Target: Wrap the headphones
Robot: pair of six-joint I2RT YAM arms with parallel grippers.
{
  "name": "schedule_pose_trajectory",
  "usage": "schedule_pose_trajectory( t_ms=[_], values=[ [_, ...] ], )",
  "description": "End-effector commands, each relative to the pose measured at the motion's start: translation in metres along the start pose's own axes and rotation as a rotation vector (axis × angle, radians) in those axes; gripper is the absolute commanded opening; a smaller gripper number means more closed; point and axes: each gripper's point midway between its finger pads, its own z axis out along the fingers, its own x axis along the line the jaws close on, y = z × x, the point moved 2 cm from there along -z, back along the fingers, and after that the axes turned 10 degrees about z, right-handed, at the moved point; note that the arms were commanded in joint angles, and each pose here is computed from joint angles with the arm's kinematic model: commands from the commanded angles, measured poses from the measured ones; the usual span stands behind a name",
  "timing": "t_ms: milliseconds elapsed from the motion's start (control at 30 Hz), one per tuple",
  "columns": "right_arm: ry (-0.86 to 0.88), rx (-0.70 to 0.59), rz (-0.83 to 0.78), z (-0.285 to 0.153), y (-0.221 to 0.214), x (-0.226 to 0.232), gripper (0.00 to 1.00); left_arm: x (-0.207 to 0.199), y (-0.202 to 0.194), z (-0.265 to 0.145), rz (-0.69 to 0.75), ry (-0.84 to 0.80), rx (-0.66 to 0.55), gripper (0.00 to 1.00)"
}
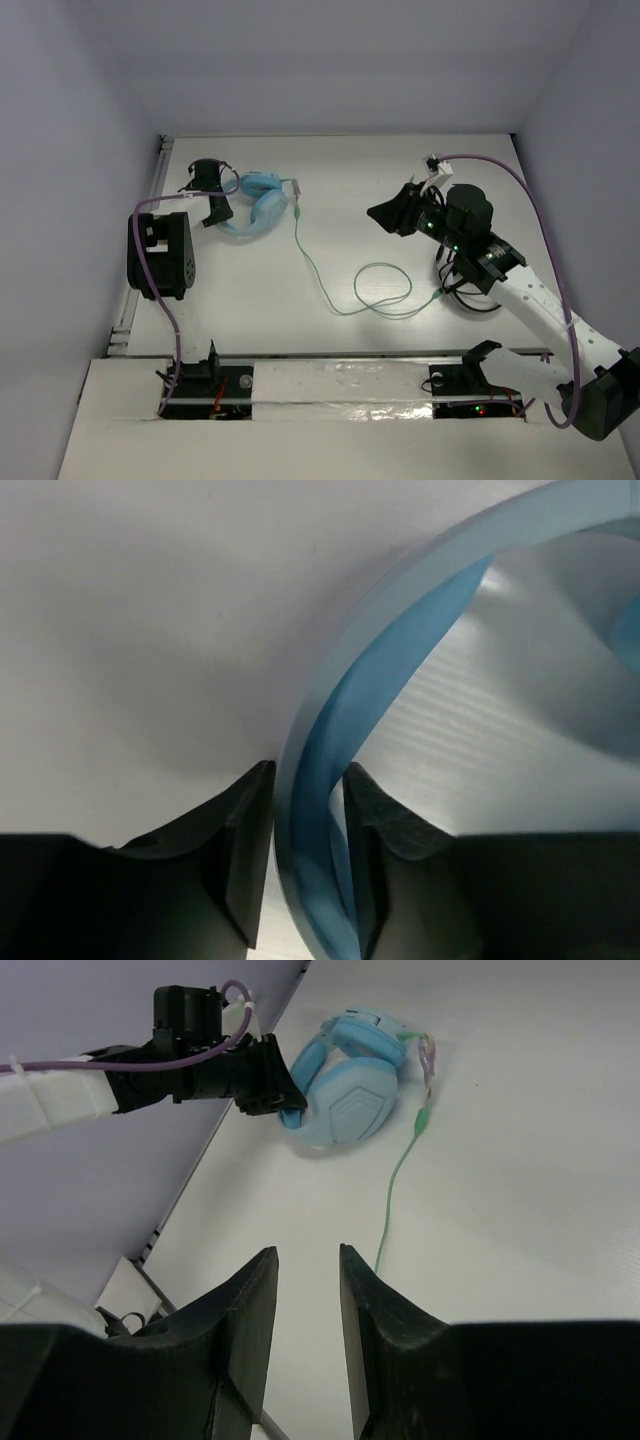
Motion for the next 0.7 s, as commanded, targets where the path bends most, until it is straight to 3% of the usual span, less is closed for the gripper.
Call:
schedule_pose_trajectory(
  t_ms=[0,100,333,433,467,500,533,567,600,667],
  values=[
    [0.062,-0.025,-0.031,0.002,0.006,0.013,0.38,0.01,-0.009,-0.022,-0.013,0.023,0.025,0.33],
    [0.06,-0.023,-0.03,0.002,0.005,0.012,0.39,0.005,-0.008,-0.015,-0.015,0.008,0.046,0.46],
    [0.066,-0.053,-0.025,0.001,0.009,0.013,0.39,-0.003,-0.024,0.003,-0.026,-0.018,0.108,0.45],
    [0.074,-0.059,-0.016,0.003,0.01,0.014,0.37,-0.018,-0.035,0.004,-0.012,-0.045,0.13,0.33],
    [0.075,-0.065,-0.016,0.003,0.011,0.015,0.35,-0.02,-0.036,0.005,-0.002,-0.038,0.132,0.26],
    [0.085,-0.062,-0.012,0.003,0.01,0.018,0.28,-0.023,-0.036,0.004,0.007,-0.032,0.13,0.09],
    [0.084,-0.065,-0.015,0.003,0.011,0.018,0.25,-0.025,-0.034,0.003,0.015,-0.025,0.125,0.0],
    [0.083,-0.064,-0.013,0.003,0.01,0.018,0.22,-0.026,-0.029,-0.004,0.014,-0.035,0.114,0.0],
    [0.088,-0.072,-0.021,0.003,0.011,0.018,0.12,-0.029,-0.018,-0.011,0.017,-0.056,0.086,0.0],
    [0.096,-0.062,-0.034,0.004,0.008,0.017,0.06,-0.033,0.012,-0.045,0.032,-0.114,0.002,0.0]
  ],
)
